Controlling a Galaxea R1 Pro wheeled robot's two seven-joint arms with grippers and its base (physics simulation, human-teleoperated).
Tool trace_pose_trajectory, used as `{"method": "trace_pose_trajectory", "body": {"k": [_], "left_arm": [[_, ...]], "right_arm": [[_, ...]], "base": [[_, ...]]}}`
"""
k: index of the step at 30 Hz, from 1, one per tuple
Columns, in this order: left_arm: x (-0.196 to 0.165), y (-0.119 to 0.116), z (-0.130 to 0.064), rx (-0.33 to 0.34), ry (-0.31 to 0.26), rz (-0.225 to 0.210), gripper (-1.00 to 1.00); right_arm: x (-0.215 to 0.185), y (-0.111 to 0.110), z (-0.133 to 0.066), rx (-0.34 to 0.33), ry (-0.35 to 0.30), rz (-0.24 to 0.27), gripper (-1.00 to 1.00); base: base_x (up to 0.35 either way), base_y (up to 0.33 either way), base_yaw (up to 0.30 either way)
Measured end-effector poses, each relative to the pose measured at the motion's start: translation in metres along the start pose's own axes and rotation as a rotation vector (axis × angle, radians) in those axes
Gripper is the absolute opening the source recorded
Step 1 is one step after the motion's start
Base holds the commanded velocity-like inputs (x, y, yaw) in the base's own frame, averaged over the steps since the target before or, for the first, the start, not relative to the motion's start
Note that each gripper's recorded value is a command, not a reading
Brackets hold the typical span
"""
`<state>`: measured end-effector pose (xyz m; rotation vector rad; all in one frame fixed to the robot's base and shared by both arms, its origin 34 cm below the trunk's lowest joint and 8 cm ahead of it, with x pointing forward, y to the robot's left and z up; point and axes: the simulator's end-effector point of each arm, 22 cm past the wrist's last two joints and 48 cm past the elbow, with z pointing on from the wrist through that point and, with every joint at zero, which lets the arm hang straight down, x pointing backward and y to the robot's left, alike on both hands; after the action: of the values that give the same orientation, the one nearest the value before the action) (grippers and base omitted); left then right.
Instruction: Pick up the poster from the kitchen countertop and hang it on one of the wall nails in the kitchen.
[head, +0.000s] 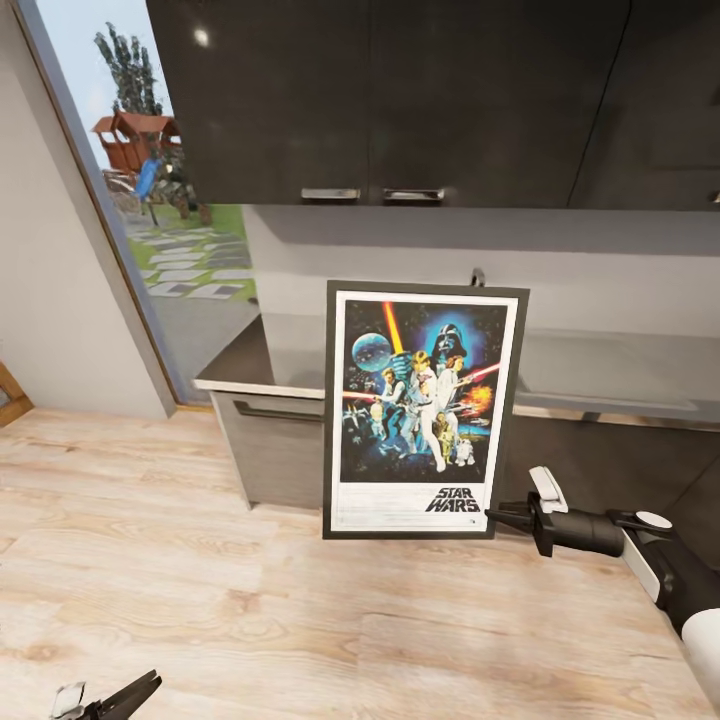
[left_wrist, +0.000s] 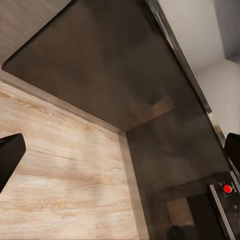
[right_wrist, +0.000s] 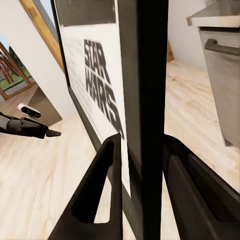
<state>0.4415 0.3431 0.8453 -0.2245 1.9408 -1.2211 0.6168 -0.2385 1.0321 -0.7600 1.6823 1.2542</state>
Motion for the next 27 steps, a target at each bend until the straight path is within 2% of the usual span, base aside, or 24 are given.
{"method": "trace_pose_trajectory", "body": {"k": [15,27], "left_arm": [[-0.0041,-0.0033,0.0005,0.007,-0.008,0.009,1.00],[-0.0017,-0.0014,0.0000,0.002,-0.003,0.004,1.00]], "right_arm": [[-0.0069,0.0038,-0.0009,-0.001,-0.005,-0.015,-1.00],[-0.0030,0.0020,0.0004,-0.001,-0.001,-0.008,-1.00]], "base": [[0.088,0.278,0.009],[0.182,0.272,0.200]]}}
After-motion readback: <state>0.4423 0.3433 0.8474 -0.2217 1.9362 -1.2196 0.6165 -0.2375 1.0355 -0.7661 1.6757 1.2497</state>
